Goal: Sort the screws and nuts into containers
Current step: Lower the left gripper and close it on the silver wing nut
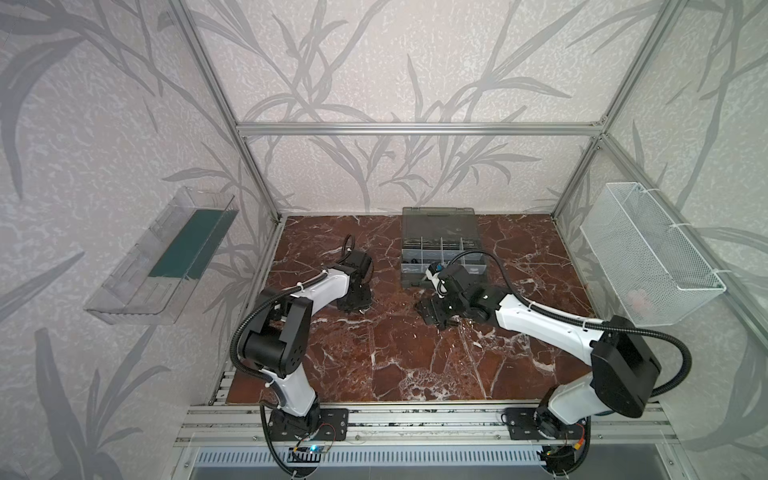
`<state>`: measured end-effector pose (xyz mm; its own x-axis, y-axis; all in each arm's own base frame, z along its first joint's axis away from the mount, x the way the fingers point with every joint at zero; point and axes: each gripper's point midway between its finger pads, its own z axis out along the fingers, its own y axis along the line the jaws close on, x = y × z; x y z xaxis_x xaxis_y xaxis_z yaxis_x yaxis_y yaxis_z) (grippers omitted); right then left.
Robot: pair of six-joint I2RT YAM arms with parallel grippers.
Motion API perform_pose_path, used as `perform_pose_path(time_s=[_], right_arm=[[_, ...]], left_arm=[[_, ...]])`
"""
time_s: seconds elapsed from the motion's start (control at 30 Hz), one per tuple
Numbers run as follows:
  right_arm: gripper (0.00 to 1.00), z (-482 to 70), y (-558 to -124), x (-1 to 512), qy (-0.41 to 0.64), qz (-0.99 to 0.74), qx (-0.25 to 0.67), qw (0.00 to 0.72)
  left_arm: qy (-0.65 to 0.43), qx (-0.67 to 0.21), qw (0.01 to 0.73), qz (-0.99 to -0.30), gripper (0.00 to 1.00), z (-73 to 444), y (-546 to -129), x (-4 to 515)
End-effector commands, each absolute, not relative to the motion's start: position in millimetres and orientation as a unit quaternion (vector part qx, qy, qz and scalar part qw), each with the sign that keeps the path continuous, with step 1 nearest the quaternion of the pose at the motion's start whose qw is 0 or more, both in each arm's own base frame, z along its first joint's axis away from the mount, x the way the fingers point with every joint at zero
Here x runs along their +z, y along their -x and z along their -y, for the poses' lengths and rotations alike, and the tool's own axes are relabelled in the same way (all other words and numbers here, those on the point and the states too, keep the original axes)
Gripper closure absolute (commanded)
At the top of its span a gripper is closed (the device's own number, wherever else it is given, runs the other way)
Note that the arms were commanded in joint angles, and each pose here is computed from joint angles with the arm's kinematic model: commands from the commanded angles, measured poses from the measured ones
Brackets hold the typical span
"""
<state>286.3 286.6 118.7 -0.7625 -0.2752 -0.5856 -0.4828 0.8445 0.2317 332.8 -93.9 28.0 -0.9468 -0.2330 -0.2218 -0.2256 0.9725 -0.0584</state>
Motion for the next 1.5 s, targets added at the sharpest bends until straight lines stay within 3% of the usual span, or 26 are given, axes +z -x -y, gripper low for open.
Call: perform_pose_path(time_s=[0.0,0.23,0.77,1.47], right_arm=[[0.01,-288,-286,117,0.207,-0.919,0.19,0.276],[0.01,-288,-285,117,0.207,-0.92,0.19,0.274],[0.01,-292,-285,114,0.207,-0.921,0.196,0.266],[0.01,-288,-284,115,0.204,-0.921,0.193,0.27]], left_arm=[[0.118,0.005,0.112,-0.987,0.68,85,-327,27],[0.122,-0.006,0.115,-0.986,0.73,88,-326,28],[0.129,0.0,0.136,-0.982,0.74,80,-319,42],[0.131,-0.007,0.116,-0.985,0.75,85,-321,21]])
